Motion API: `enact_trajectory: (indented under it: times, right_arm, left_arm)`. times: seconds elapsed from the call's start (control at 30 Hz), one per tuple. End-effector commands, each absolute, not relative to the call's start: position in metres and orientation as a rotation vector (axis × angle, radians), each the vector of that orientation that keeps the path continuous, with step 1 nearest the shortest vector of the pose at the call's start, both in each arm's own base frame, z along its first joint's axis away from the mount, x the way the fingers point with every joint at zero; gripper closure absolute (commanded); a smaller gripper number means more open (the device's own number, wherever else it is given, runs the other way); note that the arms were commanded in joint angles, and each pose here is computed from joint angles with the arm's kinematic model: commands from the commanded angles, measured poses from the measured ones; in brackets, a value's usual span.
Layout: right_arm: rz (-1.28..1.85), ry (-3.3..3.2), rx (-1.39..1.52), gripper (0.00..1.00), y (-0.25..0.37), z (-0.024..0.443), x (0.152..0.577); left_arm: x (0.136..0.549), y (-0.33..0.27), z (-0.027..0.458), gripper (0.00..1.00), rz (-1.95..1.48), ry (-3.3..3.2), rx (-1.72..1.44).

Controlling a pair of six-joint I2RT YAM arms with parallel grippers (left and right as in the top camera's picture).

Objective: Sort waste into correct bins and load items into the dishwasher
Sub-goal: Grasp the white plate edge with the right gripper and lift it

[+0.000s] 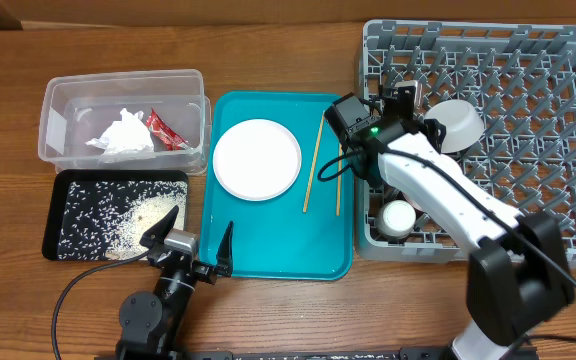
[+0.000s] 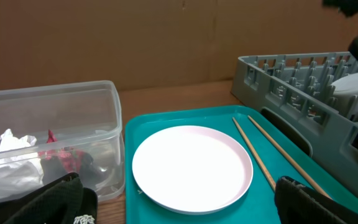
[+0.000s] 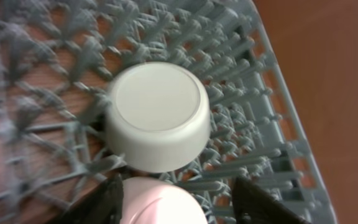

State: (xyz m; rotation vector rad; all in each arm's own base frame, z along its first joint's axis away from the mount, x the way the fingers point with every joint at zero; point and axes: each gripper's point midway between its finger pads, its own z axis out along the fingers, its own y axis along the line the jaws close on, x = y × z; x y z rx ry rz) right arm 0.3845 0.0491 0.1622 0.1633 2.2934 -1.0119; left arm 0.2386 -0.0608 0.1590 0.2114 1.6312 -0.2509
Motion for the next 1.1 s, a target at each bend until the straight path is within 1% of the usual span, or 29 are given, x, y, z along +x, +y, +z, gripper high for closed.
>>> enact_trajectory:
  times: [0.0, 0.03, 0.1, 0.17, 0.27, 0.3, 0.33, 0.4, 0.43, 0.5, 0.57, 0.63, 0.7, 0.77, 0.83, 0.87, 0.97, 1.07]
  right_arm:
    - [-0.532, 2.312, 0.275, 0.38, 0.093, 0.208, 0.379]
    - [-0.259, 2.408, 0.204, 0.39, 0.13, 0.207, 0.376]
    - [0.06, 2.509, 0.085, 0.44, 0.175, 0.203, 0.367]
    - [0.422, 2.605, -0.035, 0.46, 0.225, 0.197, 0.35]
    - [0.716, 2.7, -0.102, 0.47, 0.266, 0.183, 0.329]
    - [0.738, 2.739, -0.062, 0.48, 0.271, 0.173, 0.326]
    - [0.687, 2.855, 0.065, 0.47, 0.28, 0.133, 0.321]
    - [0.648, 2.907, 0.091, 0.47, 0.288, 0.106, 0.321]
    - [0.633, 2.959, 0.168, 0.47, 0.294, 0.082, 0.32]
    - [0.624, 2.988, 0.2, 0.51, 0.301, 0.058, 0.323]
    - [0.621, 2.999, 0.209, 0.53, 0.305, 0.043, 0.326]
    - [0.603, 3.021, 0.293, 0.55, 0.305, 0.028, 0.327]
    - [0.582, 3.043, 0.362, 0.56, 0.304, 0.016, 0.325]
    - [0.572, 3.048, 0.369, 0.73, 0.304, 0.011, 0.325]
    - [0.559, 3.059, 0.373, 0.94, 0.302, 0.01, 0.323]
    - [0.552, 3.065, 0.375, 0.96, 0.301, 0.009, 0.322]
    - [0.547, 3.068, 0.375, 0.96, 0.299, 0.013, 0.32]
    - [0.56, 3.025, 0.373, 0.96, 0.294, 0.03, 0.328]
  left_arm:
    - [0.238, -0.061, 0.158, 0.0, -0.253, 1.632, 0.213]
    - [0.238, -0.061, 0.158, 0.0, -0.253, 1.632, 0.213]
    - [0.238, -0.061, 0.158, 0.0, -0.253, 1.632, 0.213]
    - [0.238, -0.061, 0.158, 0.0, -0.253, 1.632, 0.213]
    - [0.238, -0.061, 0.158, 0.0, -0.253, 1.632, 0.213]
    - [0.238, -0.061, 0.158, 0.0, -0.253, 1.632, 0.213]
    - [0.238, -0.061, 0.158, 0.0, -0.253, 1.632, 0.213]
    - [0.238, -0.061, 0.158, 0.0, -0.253, 1.632, 0.213]
    - [0.238, -0.061, 0.158, 0.0, -0.253, 1.632, 0.213]
    - [0.238, -0.061, 0.158, 0.0, -0.253, 1.632, 0.213]
    - [0.238, -0.061, 0.158, 0.0, -0.253, 1.632, 0.213]
    - [0.238, -0.061, 0.158, 0.0, -0.253, 1.632, 0.213]
    - [0.238, -0.061, 0.158, 0.0, -0.253, 1.632, 0.213]
    - [0.238, -0.061, 0.158, 0.0, -0.253, 1.632, 0.213]
    - [0.238, -0.061, 0.158, 0.0, -0.253, 1.632, 0.213]
    - [0.238, -0.061, 0.158, 0.0, -0.253, 1.632, 0.213]
    - [0.238, -0.061, 0.158, 0.0, -0.253, 1.632, 0.213]
    - [0.238, -0.061, 0.158, 0.0, -0.253, 1.632, 0.213]
